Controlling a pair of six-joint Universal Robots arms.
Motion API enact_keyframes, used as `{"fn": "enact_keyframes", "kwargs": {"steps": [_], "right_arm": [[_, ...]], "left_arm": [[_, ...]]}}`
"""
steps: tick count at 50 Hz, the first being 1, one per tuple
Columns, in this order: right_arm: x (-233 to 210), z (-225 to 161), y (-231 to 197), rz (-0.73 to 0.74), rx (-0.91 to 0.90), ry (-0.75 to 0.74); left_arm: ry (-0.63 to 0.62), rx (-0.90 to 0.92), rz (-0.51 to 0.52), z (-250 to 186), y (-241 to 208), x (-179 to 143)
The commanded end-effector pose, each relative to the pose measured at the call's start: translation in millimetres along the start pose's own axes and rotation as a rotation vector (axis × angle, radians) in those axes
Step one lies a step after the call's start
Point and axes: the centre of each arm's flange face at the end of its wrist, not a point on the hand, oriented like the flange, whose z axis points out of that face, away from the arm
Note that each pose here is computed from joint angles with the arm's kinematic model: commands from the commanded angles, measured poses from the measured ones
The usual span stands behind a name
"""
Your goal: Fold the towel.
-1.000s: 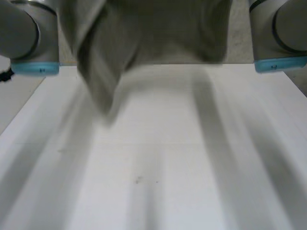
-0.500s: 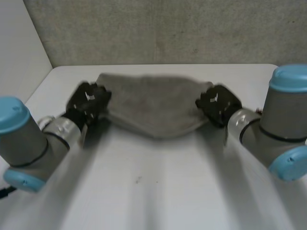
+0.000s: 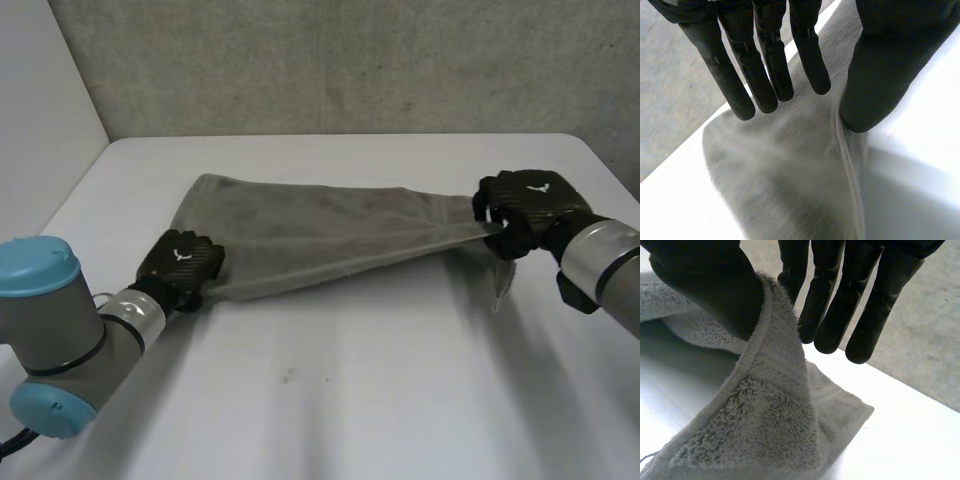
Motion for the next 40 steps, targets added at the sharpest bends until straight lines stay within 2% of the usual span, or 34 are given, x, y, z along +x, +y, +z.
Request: {"fn": "enact_keyframes", "kwargs": {"steps": [1,21,26,27,28,29,30,31,32,36,40], "right_arm": [[18.5,1.1,7.9,0.031,-0.026,0.047],[14.4,2.1,11.2,0.012,-0.037,0.029],[12.5,-5.1,2.7,-0.109,-0.058,0.020],[12.9,-11.1,-6.4,-0.181,-0.065,0.024],[12.1,-20.3,-17.7,-0.258,-0.076,0.026],[12.1,-20.4,-17.8,-0.259,-0.076,0.026],[11.0,-31.0,-28.5,-0.334,-0.087,0.022],[11.0,-40.6,-36.8,-0.405,-0.109,0.019],[11.0,-40.7,-36.9,-0.405,-0.109,0.019],[11.4,-66.9,-68.2,-0.564,-0.142,0.024],[13.5,-82.1,-101.4,-0.583,-0.043,0.095]], "left_arm": [[-0.135,-0.085,-0.015,-2.6,12.1,-16.9],[-0.114,-0.189,-0.041,-24.0,20.7,-14.6],[-0.150,-0.170,-0.039,-39.8,-6.2,-33.4],[-0.150,-0.170,-0.039,-39.9,-6.3,-33.5],[-0.183,-0.143,-0.035,-48.7,-22.7,-45.9],[-0.222,-0.102,-0.028,-60.1,-43.0,-59.1],[-0.222,-0.102,-0.028,-60.2,-43.2,-59.2],[-0.258,-0.066,-0.017,-71.9,-62.2,-70.5],[-0.285,-0.029,-0.006,-84.6,-81.0,-78.3],[-0.296,0.002,0.010,-110.2,-110.4,-82.7],[-0.274,-0.034,0.004,-141.8,-133.9,-82.9]]}}
